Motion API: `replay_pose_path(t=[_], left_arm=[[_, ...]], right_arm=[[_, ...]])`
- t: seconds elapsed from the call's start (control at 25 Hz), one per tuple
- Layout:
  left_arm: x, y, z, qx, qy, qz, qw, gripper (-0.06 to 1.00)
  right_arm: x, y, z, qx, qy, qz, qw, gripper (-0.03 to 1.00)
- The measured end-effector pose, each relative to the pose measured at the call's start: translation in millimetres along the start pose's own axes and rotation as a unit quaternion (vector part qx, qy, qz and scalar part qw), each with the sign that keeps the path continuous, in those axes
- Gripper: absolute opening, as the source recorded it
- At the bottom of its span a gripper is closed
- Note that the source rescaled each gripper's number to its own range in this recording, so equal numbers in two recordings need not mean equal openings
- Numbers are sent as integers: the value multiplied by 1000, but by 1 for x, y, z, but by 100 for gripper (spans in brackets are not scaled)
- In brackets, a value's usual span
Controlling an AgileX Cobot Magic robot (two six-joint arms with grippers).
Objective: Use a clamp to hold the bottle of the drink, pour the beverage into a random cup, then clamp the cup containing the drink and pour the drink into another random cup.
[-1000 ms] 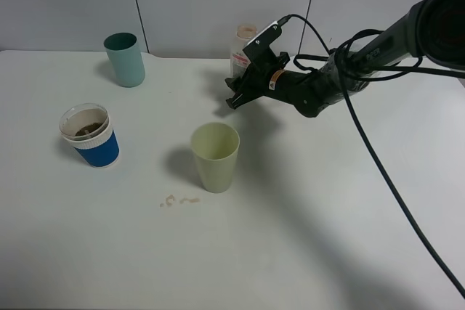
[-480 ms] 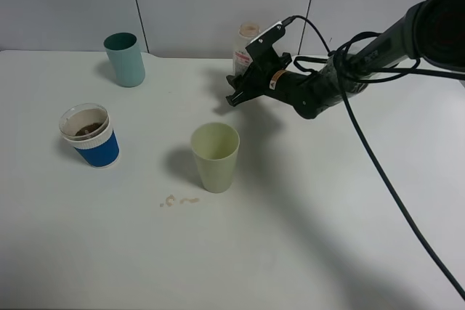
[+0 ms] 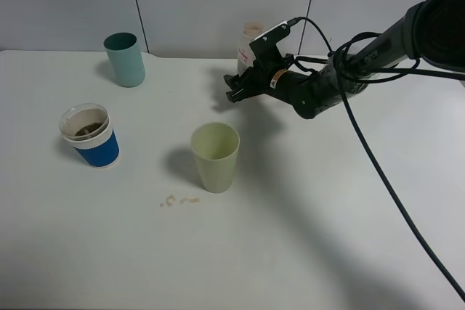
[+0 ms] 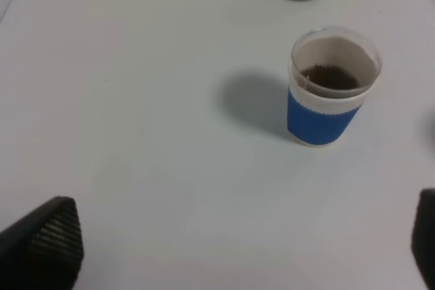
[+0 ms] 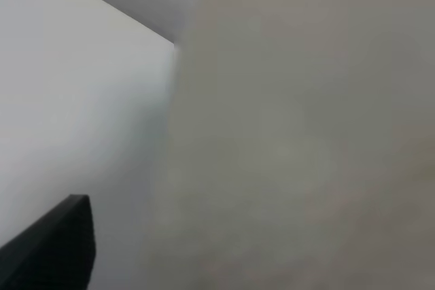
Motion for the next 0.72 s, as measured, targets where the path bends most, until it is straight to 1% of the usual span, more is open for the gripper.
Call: replay_pose_path(t=[0.12, 0.24, 0.36, 0.52, 0.72], left_arm=[[0, 0, 0, 0, 0, 0, 1000, 93], [0, 0, 0, 0, 0, 0, 1000, 93], [0, 0, 0, 0, 0, 0, 1000, 93], [0, 0, 0, 0, 0, 0, 1000, 93], [0, 0, 0, 0, 0, 0, 1000, 93]], right_arm=[[0, -1, 0, 3, 2, 14, 1000, 59], [0, -3, -1, 14, 11, 32, 999, 73], [-8, -5, -3, 21, 16, 43, 999, 84], [-21, -5, -6, 23, 18, 57, 998, 92], [-32, -6, -12, 24, 44, 65, 997, 94]])
Point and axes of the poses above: a point on each arm's last joint axis where the gripper is mounted, z pointing out along that axis toward the gripper, y along the wrist's bending axis when the last joint is at zero, x = y × z, the point moved 2 cm from there along z, pointing out along that axis toward the gripper, and after that the axes turned 8 degrees about z, right-handed, at the moved point
